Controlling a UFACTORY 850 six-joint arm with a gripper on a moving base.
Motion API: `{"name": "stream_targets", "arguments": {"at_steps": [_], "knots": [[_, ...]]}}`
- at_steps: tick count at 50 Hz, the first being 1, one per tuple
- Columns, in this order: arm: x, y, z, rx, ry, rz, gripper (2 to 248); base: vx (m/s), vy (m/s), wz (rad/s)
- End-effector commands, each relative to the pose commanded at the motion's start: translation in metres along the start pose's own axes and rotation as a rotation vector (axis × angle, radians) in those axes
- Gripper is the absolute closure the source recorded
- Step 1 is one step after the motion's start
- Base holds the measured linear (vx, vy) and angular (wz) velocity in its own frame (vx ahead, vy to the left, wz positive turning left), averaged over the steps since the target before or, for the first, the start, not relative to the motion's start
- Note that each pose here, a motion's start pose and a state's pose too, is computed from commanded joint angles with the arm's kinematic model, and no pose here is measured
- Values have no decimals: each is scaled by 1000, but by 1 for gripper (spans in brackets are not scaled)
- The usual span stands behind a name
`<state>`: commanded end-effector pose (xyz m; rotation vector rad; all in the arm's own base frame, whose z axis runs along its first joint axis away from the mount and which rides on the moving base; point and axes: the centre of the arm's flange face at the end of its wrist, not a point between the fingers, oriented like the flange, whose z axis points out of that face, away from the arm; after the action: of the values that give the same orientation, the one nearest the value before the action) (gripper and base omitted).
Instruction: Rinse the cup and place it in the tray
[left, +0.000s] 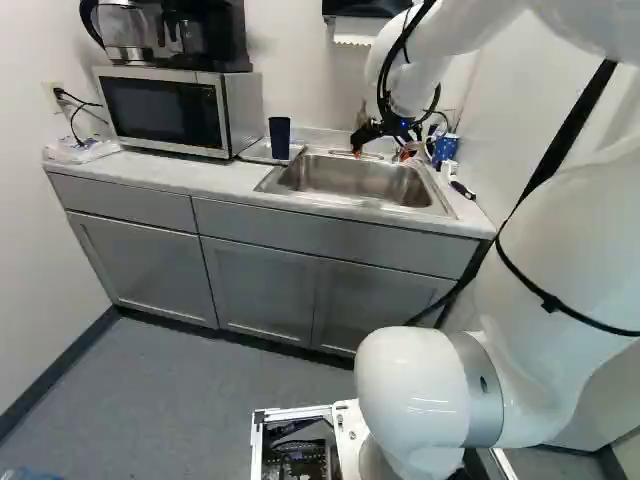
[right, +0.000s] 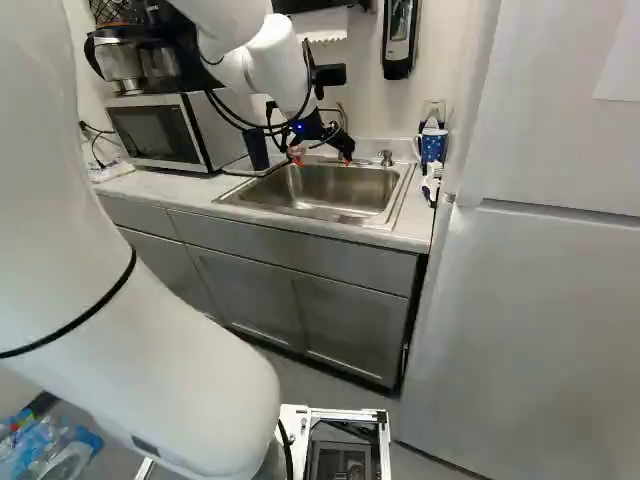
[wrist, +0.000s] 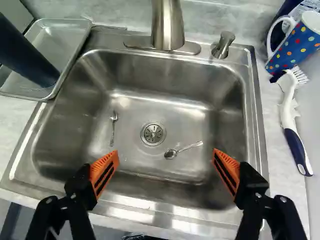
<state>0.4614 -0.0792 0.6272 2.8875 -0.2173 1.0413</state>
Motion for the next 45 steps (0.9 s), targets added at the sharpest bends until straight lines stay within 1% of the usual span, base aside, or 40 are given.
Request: {"name": "stream_targets", "arguments": {"at_steps": [45], "knots": [[0,0,0,0,0,0,3,-1,2,7]]}}
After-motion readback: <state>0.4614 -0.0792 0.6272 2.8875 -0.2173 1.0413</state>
